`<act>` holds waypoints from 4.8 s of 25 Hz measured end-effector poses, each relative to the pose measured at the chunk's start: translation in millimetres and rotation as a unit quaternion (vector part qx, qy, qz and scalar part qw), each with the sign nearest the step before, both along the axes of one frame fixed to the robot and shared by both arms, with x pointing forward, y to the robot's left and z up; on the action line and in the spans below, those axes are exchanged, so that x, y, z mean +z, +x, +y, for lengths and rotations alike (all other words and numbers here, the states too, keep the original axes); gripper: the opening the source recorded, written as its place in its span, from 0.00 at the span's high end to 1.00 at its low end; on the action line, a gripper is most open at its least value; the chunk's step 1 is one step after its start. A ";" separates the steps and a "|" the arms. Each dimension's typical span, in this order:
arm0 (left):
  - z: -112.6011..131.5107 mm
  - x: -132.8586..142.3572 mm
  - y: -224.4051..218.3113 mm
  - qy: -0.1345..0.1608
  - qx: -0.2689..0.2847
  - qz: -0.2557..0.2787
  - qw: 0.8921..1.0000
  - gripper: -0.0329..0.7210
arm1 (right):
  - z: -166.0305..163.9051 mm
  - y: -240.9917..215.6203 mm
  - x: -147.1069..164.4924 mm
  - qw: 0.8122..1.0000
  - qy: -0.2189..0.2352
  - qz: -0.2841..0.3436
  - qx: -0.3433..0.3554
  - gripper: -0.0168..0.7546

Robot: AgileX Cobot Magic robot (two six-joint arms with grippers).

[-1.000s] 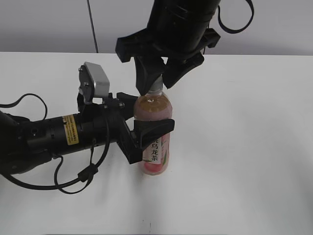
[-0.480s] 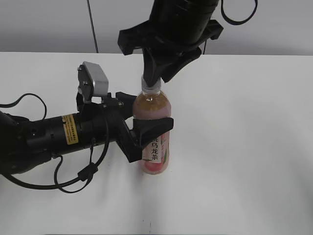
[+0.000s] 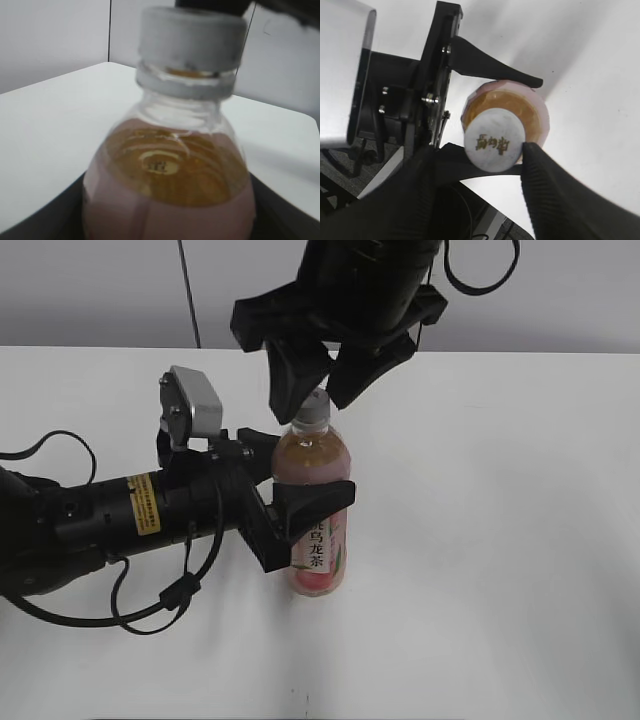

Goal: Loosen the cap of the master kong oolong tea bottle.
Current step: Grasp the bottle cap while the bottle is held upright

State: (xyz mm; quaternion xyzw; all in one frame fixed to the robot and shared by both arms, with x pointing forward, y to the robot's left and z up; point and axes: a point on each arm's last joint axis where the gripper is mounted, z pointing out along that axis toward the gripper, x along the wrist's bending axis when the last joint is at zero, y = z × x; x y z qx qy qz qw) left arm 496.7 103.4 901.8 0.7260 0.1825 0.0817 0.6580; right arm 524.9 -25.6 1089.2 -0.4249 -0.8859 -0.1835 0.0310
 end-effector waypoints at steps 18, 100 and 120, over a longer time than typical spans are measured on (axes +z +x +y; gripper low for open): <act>0.0 0.0 0.1 0.000 0.000 0.000 1.000 0.35 | 1.6 5.2 -9.3 1.000 -0.017 -0.001 0.001 0.61; -1.6 -0.7 -4.6 0.010 -0.031 -0.013 0.999 0.35 | 12.4 -0.9 -4.0 0.671 -0.019 -0.269 0.690 0.22; -1.6 -0.7 -4.6 0.009 -0.031 -0.012 0.999 0.35 | -2.5 8.2 13.4 0.990 -0.026 -0.093 0.100 0.22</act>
